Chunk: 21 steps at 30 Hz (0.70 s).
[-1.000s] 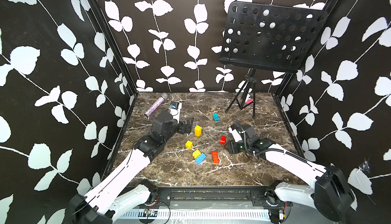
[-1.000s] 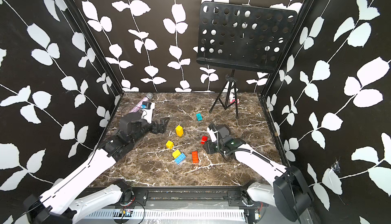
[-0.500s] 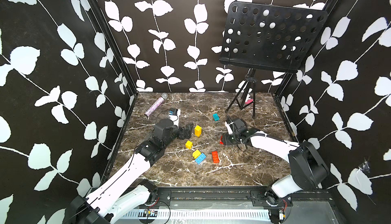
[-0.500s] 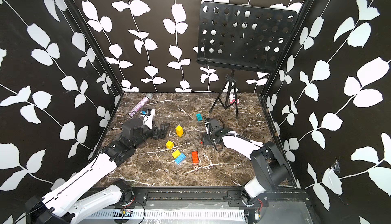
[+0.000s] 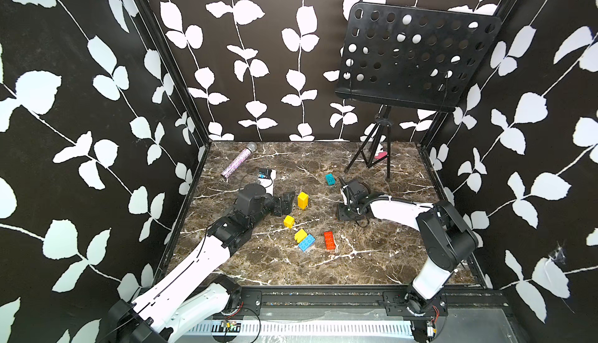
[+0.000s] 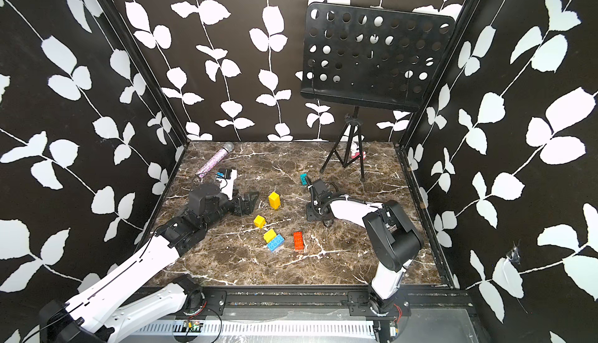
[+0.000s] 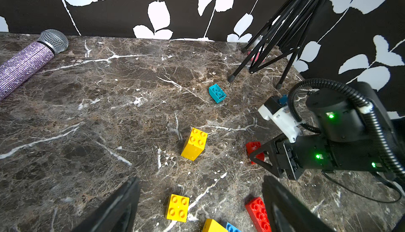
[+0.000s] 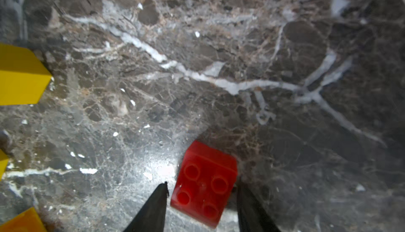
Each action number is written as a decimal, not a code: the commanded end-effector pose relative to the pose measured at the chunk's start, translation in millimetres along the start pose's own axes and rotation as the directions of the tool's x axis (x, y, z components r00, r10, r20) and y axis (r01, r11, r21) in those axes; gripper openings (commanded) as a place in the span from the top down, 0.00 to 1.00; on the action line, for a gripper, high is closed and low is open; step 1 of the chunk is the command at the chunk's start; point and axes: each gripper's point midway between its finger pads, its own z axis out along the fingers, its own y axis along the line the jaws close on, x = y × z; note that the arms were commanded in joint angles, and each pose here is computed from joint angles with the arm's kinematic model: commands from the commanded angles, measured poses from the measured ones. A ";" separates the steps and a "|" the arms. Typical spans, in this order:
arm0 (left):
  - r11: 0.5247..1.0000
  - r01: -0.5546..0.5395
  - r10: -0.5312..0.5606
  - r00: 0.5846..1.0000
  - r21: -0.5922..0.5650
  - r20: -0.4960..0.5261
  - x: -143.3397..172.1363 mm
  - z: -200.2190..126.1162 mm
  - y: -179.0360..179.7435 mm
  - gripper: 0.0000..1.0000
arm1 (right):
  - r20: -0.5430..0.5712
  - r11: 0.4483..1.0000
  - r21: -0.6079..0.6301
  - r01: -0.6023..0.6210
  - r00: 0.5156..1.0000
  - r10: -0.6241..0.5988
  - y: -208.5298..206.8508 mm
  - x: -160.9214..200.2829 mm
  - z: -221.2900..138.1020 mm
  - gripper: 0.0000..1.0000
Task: Assemble the letter r with lego
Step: Move the lego brick at the center of the board.
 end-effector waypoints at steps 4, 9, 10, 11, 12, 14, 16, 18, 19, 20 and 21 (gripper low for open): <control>1.000 0.006 -0.006 1.000 0.002 -0.016 3.6 1.6 -0.1 0.14 | 0.032 0.999 0.034 -0.022 0.999 0.021 -8.5 5.1 -7.8 0.62; 1.000 0.016 -0.016 1.000 -0.004 -0.026 4.2 7.0 0.2 0.14 | 0.028 0.999 0.031 -0.009 1.000 0.008 -8.6 27.3 -27.1 0.65; 1.000 0.019 -0.019 0.999 -0.010 -0.027 4.3 8.0 1.1 0.14 | 0.027 1.000 0.029 -0.004 1.000 0.003 -7.0 32.2 -30.9 0.65; 1.000 0.020 -0.021 0.999 -0.010 -0.026 3.8 8.7 0.9 0.14 | 0.025 1.000 0.026 0.001 1.000 -0.002 -5.0 37.8 -34.0 0.64; 1.000 0.024 -0.024 0.999 -0.005 -0.023 2.6 9.3 -0.2 0.13 | 0.019 1.000 0.022 0.005 1.000 -0.005 -2.5 44.1 -36.5 0.65; 0.999 0.034 -0.034 0.999 0.001 -0.013 -0.2 10.1 -1.6 0.13 | 0.007 1.000 0.021 0.004 1.000 -0.004 -0.7 55.0 -38.8 0.65; 0.999 0.043 -0.043 0.999 0.013 -0.001 -3.1 9.9 -3.7 0.13 | -0.002 1.000 0.024 -0.004 1.000 0.004 -1.6 64.0 -38.4 0.64; 0.999 0.045 -0.046 0.999 0.031 0.015 -5.9 8.4 -6.6 0.13 | -0.009 0.999 0.032 -0.013 1.000 0.014 -5.6 71.0 -36.1 0.64; 0.998 0.045 -0.046 0.999 0.034 0.023 -7.7 7.2 -7.1 0.12 | -0.011 0.999 0.037 -0.016 1.000 0.016 -7.3 73.2 -34.6 0.63; 0.998 0.045 -0.046 0.998 0.034 0.032 -9.3 5.7 -7.1 0.12 | -0.015 0.999 0.040 -0.016 1.000 0.016 -8.6 75.2 -33.0 0.63; 0.998 0.046 -0.047 0.998 0.034 0.039 -10.3 4.6 -6.9 0.12 | -0.019 0.999 0.046 -0.014 1.000 0.015 -10.1 76.7 -31.6 0.63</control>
